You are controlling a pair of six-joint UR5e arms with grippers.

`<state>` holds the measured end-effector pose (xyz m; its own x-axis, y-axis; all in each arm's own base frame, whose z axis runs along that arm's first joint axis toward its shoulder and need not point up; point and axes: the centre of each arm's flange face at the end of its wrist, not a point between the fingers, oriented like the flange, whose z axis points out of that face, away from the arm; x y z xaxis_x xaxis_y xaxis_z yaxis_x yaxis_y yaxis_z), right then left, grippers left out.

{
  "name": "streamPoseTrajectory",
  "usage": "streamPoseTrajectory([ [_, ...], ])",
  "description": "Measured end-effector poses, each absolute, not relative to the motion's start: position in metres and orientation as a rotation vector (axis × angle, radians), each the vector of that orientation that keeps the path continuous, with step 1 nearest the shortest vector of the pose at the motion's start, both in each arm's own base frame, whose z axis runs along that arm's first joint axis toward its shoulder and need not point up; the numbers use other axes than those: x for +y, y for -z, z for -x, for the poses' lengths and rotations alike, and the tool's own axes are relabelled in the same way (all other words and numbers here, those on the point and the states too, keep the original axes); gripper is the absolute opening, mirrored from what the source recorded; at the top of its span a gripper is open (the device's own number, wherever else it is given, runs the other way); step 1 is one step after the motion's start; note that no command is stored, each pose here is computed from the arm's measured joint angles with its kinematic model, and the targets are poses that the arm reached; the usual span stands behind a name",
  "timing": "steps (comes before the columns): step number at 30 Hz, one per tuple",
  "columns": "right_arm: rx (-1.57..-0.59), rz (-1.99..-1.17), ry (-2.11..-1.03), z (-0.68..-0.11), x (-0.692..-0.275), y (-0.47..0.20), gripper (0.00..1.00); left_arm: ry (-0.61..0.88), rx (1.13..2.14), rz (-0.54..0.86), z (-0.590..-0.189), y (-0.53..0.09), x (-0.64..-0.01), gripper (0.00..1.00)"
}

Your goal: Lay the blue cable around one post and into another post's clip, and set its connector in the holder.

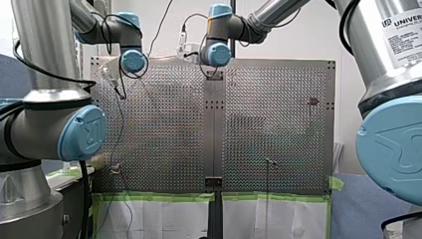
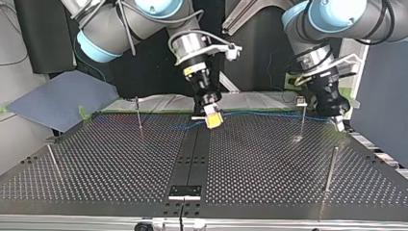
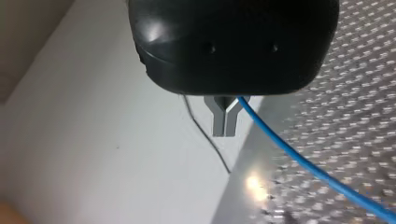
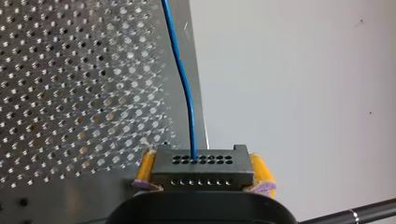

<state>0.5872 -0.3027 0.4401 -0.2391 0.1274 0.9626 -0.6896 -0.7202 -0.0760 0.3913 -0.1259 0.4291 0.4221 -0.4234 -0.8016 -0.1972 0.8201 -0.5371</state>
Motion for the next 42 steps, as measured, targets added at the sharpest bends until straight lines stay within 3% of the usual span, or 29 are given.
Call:
streamPoseTrajectory([
  [29,-0.640,-1.424,-2.076,-0.617,-0.322,-0.489,0.00,0.141,0.983,0.636,-0.455,-0.506,-0.045,0.00],
  [42,-0.651,-1.446,-2.057,-0.626,-0.332,-0.476,0.00,0.145,1.026,0.616,-0.480,-0.490,-0.026,0.00],
])
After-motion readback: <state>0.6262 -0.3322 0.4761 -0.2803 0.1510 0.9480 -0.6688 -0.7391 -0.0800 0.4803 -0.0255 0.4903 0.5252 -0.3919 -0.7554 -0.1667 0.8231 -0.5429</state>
